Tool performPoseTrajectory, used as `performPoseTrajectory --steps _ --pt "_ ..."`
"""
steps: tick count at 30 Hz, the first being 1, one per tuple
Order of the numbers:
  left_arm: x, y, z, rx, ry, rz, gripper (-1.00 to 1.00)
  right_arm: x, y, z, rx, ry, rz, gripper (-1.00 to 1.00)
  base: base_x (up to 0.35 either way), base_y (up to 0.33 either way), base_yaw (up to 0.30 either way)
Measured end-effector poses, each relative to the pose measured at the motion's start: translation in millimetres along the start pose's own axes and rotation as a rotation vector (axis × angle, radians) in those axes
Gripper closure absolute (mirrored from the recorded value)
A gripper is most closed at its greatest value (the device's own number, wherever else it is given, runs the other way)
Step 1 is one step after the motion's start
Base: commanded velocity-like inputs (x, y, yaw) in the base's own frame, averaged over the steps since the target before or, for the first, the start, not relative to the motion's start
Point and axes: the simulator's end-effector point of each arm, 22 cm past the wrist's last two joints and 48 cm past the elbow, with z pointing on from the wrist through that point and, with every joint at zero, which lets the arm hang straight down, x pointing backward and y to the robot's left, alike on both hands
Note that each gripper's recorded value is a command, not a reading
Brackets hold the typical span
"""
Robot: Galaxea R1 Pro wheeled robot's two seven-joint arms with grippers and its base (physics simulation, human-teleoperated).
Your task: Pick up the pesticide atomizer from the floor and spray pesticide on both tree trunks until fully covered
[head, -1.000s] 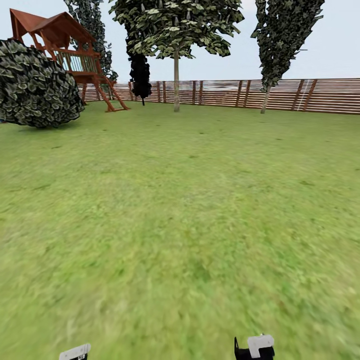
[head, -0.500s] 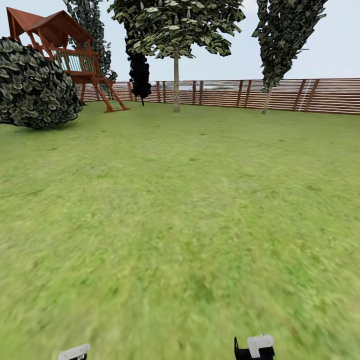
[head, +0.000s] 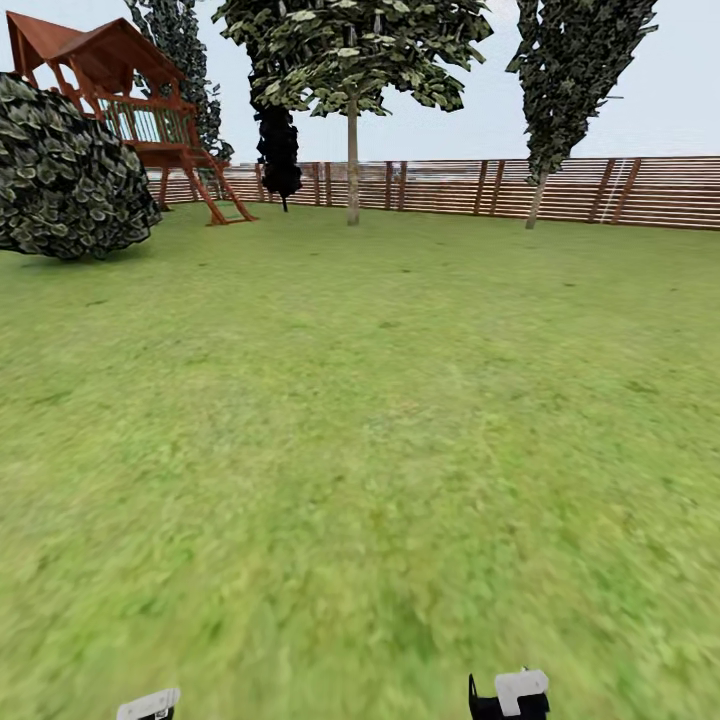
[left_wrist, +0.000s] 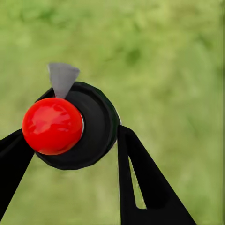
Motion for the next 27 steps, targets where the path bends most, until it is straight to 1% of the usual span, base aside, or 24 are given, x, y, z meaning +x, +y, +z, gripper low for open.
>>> performPoseTrajectory --steps 27 --pt "0.3 -1.0 -0.1 0.001 0.000 -0.001 1.00 0.0 0.1 0.0 0.000 0.000 0.000 -1.00 0.340 0.000 0.000"
